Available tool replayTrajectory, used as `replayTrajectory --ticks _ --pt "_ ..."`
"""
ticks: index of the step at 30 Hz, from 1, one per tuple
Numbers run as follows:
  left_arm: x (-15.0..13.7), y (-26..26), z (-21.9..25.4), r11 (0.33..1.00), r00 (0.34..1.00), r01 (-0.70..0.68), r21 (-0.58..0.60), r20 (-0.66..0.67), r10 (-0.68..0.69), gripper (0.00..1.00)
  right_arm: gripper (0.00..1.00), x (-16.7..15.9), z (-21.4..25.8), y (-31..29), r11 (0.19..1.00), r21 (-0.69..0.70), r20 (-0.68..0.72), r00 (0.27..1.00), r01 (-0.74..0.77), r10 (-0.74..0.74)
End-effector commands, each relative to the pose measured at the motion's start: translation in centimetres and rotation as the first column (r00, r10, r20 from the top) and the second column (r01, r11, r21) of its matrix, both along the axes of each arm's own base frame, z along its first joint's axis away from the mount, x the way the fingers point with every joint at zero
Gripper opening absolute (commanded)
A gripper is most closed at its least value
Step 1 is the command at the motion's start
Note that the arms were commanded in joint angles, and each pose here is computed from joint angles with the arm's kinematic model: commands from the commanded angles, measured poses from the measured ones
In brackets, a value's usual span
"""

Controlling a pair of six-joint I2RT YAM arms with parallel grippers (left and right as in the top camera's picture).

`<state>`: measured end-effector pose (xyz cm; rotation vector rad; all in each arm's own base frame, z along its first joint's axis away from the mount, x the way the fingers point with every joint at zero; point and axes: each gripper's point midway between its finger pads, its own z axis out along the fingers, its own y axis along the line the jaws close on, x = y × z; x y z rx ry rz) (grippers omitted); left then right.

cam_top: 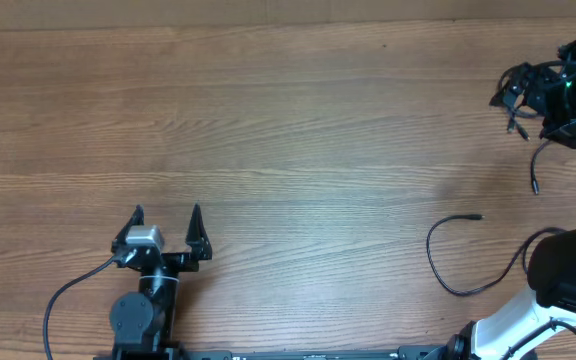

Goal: Untangle cables

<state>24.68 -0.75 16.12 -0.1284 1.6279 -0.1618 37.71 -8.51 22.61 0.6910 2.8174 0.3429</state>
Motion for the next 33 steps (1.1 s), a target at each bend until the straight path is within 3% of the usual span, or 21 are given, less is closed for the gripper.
replayTrajectory --ticks 1,6,33 --pt "-0.08 0.07 -0.54 0.998 1.0 0.005 0.07 -0.015 -0.004 1.0 1.0 0.2 1.23 0.1 1.0 -0.007 0.042 0.999 -0.009 0.01" --pt "-0.09 -0.12 -0.56 0.988 1.0 0.022 0.154 -0.015 -0.02 1.0 1.0 0.2 1.23 0.1 1.0 -0.007 0.042 0.999 -0.009 0.01" --pt "-0.09 -0.34 -0.54 0.988 0.999 0.034 0.15 -0.014 -0.032 1.0 1.0 0.22 1.22 0.1 1.0 -0.007 0.042 0.999 -0.009 0.01"
